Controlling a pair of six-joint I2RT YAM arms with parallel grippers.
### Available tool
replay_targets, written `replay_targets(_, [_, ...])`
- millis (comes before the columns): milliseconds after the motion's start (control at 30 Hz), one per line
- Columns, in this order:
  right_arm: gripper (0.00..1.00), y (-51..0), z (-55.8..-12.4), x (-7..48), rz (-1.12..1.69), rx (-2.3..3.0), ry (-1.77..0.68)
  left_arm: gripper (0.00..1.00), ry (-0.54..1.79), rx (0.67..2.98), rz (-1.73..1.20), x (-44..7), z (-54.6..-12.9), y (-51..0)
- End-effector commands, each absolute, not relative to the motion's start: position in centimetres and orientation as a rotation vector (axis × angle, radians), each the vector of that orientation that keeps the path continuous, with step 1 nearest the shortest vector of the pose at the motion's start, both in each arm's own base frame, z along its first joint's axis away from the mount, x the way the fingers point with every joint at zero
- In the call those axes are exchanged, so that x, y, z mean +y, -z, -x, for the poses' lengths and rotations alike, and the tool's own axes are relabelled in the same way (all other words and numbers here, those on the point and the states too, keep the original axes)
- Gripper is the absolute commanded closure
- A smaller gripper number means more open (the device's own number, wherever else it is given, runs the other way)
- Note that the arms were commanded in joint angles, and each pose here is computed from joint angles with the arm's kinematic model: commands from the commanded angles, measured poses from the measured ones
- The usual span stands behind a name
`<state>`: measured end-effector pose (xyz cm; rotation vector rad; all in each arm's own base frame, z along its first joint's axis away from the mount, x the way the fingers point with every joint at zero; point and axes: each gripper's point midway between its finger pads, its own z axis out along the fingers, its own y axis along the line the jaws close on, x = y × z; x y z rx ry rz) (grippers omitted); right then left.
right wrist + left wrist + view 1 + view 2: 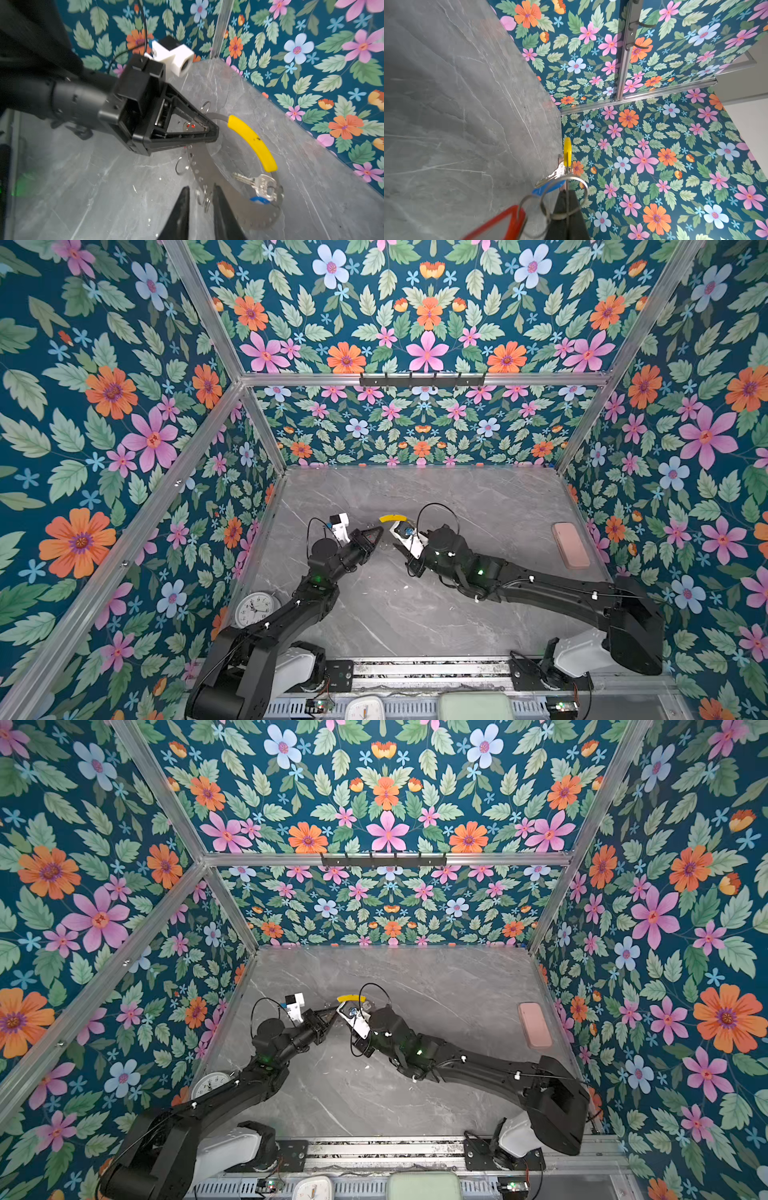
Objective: Remove the keys from the keyring
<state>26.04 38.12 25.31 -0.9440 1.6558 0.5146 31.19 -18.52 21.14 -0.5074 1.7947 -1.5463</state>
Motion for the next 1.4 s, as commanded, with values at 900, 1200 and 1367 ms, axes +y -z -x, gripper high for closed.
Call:
replay_targets(900, [0.35, -28.6, -26.5, 26.8, 0.525, 1.767, -0.848, 1.00, 1.563, 1.677, -0.056, -20.3, -27.0, -30.0])
replay_targets(1200, [0.35, -28.4, -27.2, 26.2, 0.454, 1.752, -0.835, 1.00, 0.686, 1.783, -0.155, -16.7, -28.3, -31.2])
replay_targets(1367, [0.34, -28.2, -27.3, 27.2, 0.464, 1.759, -0.882, 1.00, 0.578, 1.772, -0.197, -17.6, -28.4, -31.5])
